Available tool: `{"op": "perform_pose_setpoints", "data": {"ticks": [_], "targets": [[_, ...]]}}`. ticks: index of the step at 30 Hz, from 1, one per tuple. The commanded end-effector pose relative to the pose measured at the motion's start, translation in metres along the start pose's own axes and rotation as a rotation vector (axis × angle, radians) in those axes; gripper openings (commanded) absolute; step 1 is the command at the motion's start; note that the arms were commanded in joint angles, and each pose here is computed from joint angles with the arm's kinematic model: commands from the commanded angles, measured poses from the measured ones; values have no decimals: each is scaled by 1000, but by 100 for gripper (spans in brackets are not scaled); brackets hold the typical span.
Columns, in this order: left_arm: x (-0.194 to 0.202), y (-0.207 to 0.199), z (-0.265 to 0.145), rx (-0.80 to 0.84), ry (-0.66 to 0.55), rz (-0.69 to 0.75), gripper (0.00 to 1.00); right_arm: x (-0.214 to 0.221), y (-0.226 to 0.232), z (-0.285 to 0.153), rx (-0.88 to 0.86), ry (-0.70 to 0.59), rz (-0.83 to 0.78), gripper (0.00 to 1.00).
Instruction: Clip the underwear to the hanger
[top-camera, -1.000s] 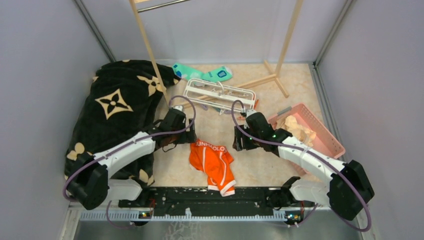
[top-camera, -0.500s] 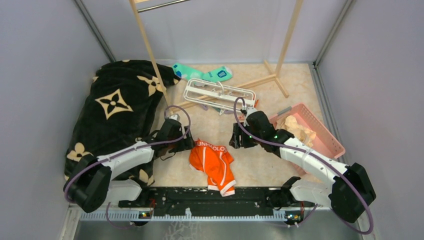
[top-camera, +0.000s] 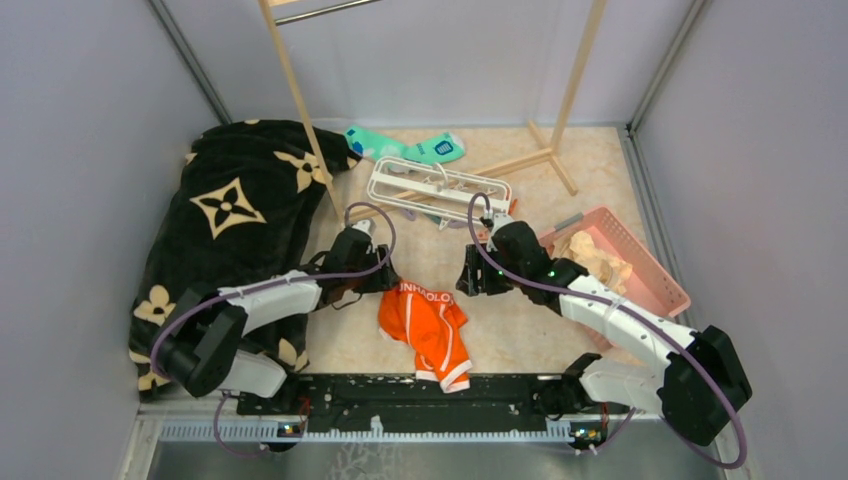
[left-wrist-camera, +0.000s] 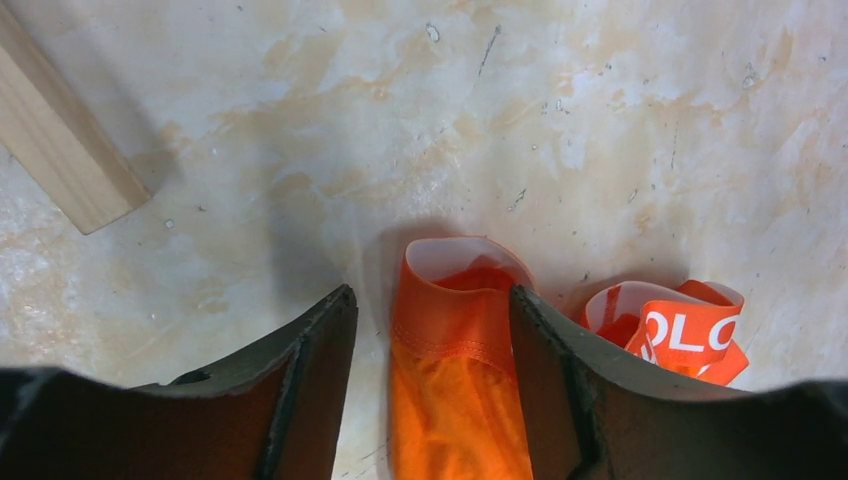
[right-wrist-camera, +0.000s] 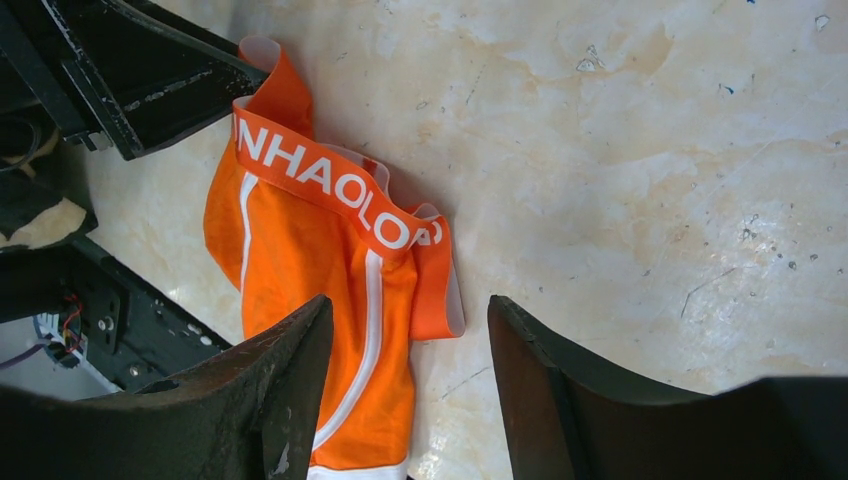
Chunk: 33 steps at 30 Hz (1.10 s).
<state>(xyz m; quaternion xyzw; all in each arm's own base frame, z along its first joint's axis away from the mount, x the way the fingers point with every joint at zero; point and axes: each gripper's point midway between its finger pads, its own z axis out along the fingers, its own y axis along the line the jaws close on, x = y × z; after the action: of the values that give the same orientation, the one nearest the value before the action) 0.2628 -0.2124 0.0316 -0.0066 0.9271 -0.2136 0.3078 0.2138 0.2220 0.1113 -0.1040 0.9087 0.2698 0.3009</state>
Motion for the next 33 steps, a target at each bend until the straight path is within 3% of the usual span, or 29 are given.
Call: {"op": "perform_pose_setpoints", "data": {"ticks": [1,4,15,27,33], "targets": [[33,16,1,-6,91,30,62,-16,10,-3,-33,-59,-4,58],[34,12,7,31,83,47,54,-10,4,-3,-8,-45,5,58],[22,13,5,0,59,82,1,32,-25,4,109,27,200,59],[6,14,-7,-35,21,109,0,61,-4,32,42,3,481,52],[6,13,-9,-31,21,108,0,74,-16,41,71,-34,587,51]]}}
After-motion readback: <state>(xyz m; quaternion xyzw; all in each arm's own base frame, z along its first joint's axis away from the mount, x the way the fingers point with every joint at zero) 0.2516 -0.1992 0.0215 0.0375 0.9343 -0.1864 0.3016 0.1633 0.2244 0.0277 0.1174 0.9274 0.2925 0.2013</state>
